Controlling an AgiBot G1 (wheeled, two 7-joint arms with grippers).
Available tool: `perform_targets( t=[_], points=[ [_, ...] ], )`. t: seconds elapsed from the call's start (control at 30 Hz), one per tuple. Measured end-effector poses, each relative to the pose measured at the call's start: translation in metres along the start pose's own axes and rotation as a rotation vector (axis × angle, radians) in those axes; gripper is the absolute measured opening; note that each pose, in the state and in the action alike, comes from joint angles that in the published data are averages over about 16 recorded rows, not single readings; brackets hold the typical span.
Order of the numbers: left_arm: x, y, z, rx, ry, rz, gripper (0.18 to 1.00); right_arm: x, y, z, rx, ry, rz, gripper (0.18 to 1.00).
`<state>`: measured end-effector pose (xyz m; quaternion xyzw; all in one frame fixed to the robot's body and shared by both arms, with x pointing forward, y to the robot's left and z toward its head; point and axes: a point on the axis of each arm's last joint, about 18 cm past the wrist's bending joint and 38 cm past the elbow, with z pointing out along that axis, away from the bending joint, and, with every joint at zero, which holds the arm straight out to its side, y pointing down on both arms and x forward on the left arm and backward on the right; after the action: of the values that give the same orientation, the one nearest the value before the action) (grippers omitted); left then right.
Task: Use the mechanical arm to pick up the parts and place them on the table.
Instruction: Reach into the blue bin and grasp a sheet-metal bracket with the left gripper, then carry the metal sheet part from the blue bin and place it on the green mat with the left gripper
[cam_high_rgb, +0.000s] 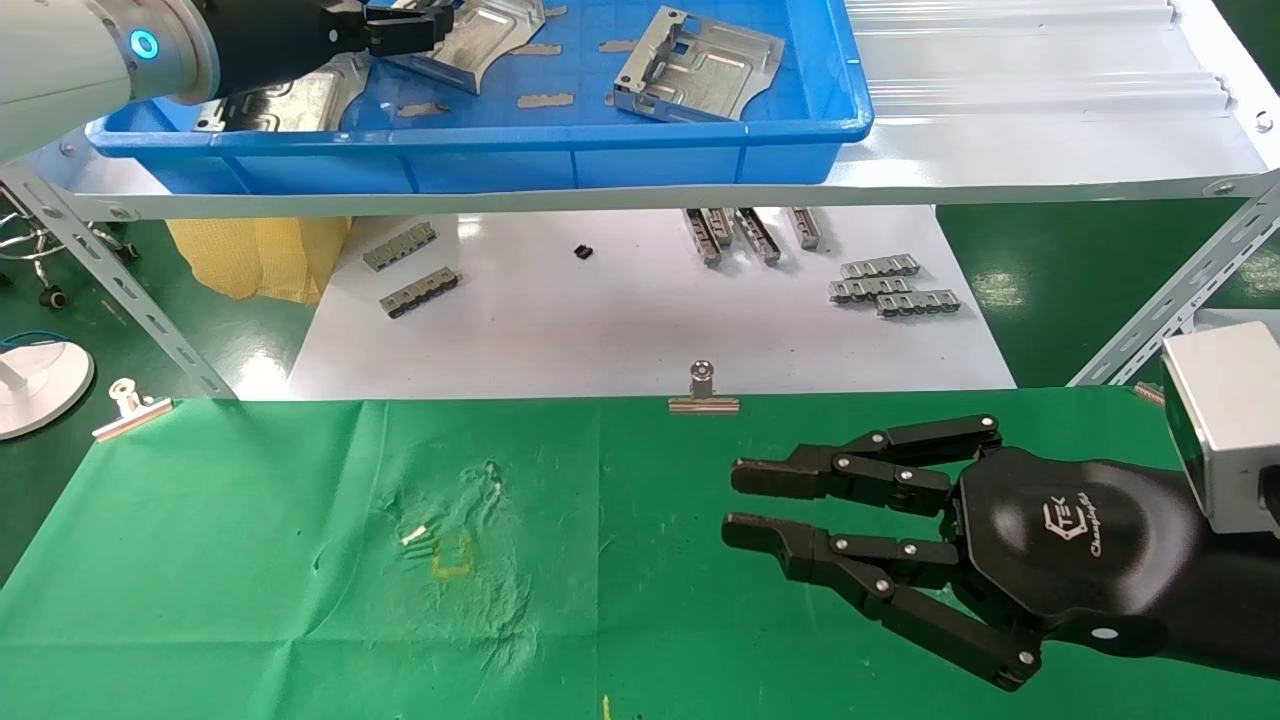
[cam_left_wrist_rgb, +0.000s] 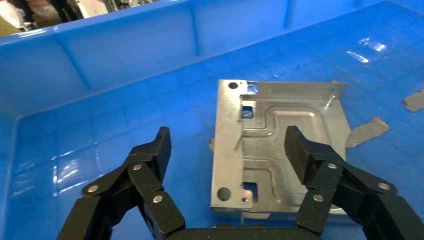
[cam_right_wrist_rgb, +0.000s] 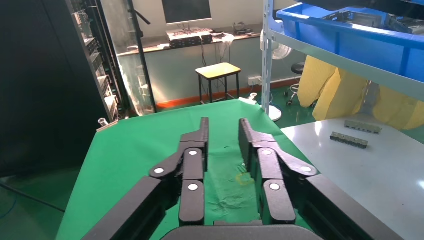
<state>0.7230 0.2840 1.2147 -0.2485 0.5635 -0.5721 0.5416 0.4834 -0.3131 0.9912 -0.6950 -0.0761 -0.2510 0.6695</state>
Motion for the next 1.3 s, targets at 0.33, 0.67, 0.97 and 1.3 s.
perform_targets(
  t=[0.33,0.67,0.97,1.3],
  points=[
    [0.002,0.002,0.001,-0.012,0.006,0.017,0.714,0.0,0.0,0.0,0.0,0.0,0.0,0.465],
    [0.003,0.003,0.002,-0.017,0.003,0.038,0.474,0.0,0.0,0.0,0.0,0.0,0.0,0.699],
    [0.005,-0.018,-0.006,0.035,0.056,0.085,0.329,0.0,0.0,0.0,0.0,0.0,0.0,0.88],
    [0.025,-0.048,-0.046,0.144,0.317,0.237,0.279,0.0,0.0,0.0,0.0,0.0,0.0,0.976]
  ],
)
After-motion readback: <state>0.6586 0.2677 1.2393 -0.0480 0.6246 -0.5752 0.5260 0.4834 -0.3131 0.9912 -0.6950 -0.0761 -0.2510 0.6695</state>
